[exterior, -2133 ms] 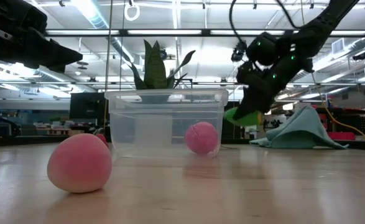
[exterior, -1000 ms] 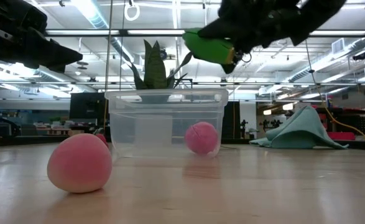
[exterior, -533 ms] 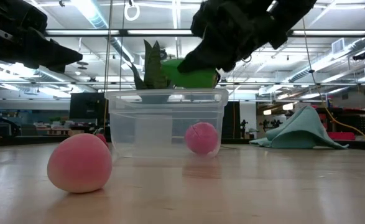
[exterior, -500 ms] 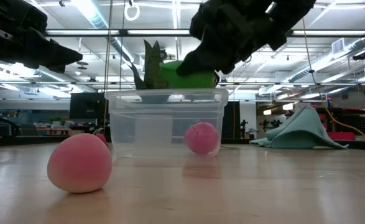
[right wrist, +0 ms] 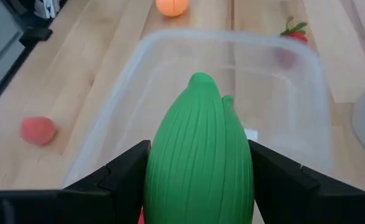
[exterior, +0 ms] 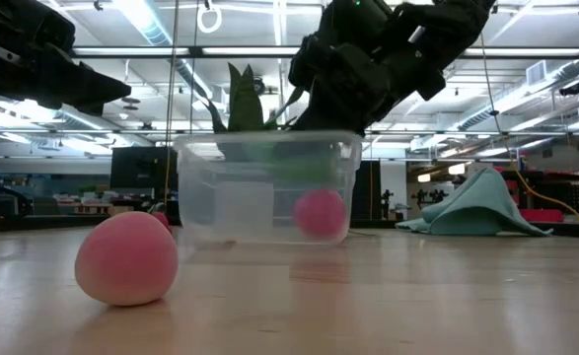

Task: Pick and placing Produce into tupperware
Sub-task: Put the corn into the transparent container, then put the cherry into the transparent container

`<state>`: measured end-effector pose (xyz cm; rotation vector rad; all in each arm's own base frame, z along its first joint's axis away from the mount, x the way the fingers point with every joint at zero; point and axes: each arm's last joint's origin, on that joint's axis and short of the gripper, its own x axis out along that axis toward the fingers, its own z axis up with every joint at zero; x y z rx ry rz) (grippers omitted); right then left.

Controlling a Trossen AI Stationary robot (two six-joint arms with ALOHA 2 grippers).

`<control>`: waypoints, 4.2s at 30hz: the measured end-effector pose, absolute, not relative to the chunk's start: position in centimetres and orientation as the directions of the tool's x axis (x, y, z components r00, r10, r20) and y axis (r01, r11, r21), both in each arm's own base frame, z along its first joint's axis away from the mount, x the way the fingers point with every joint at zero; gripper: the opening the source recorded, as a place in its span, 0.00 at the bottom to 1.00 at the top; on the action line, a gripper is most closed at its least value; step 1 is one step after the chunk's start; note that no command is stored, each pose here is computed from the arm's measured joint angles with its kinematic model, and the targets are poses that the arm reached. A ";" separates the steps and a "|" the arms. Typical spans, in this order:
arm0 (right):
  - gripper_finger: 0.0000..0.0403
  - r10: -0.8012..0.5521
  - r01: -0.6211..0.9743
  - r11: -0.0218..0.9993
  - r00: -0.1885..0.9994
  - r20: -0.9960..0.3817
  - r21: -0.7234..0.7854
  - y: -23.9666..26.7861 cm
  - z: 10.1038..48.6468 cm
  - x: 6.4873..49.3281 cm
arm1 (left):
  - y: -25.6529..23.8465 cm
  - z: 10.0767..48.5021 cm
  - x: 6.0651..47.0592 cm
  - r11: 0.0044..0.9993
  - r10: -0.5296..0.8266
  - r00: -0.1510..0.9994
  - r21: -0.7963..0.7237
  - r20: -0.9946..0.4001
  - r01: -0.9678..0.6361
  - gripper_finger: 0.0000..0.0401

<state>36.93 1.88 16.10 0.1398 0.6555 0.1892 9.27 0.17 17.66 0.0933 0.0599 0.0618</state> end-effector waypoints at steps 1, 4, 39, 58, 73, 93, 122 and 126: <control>0.63 0.218 -0.129 0.973 0.773 -0.596 0.189 1.9 15.8 37.0 | 0.2 17.7 9.3 0.994 0.064 0.996 0.095 -0.057 -0.059 0.21; 0.63 0.213 -0.127 0.975 0.781 -0.588 0.184 1.9 15.5 37.3 | 0.2 17.7 9.3 0.994 0.064 0.996 0.095 -0.057 -0.059 0.21; 0.68 0.213 -0.155 0.977 0.765 -0.608 0.147 2.0 19.9 37.9 | 0.2 17.6 9.3 0.994 0.064 0.996 0.095 -0.058 -0.058 0.20; 0.67 -0.104 0.208 0.976 0.715 -0.692 0.068 -5.9 20.1 29.8 | 0.2 17.6 9.3 0.994 0.064 0.996 0.095 -0.062 -0.058 0.20; 0.67 -0.084 0.299 0.936 0.702 -0.707 0.186 -6.2 13.9 26.8 | 0.2 17.6 9.3 0.994 0.064 0.996 0.095 -0.060 -0.058 0.20; 0.67 -0.078 0.323 0.920 0.703 -0.707 0.220 -6.2 10.5 27.3 | 0.2 17.6 9.3 0.994 0.064 0.996 0.095 -0.061 -0.058 0.21; 0.43 -0.003 0.291 0.923 0.658 -0.753 0.251 -5.4 10.0 27.0 | 0.2 17.6 9.3 0.994 0.064 0.996 0.095 -0.061 -0.058 0.21; 0.41 -0.006 0.294 0.924 0.653 -0.758 0.246 -5.4 10.0 26.9 | 0.2 17.6 9.3 0.994 0.064 0.996 0.095 -0.061 -0.058 0.21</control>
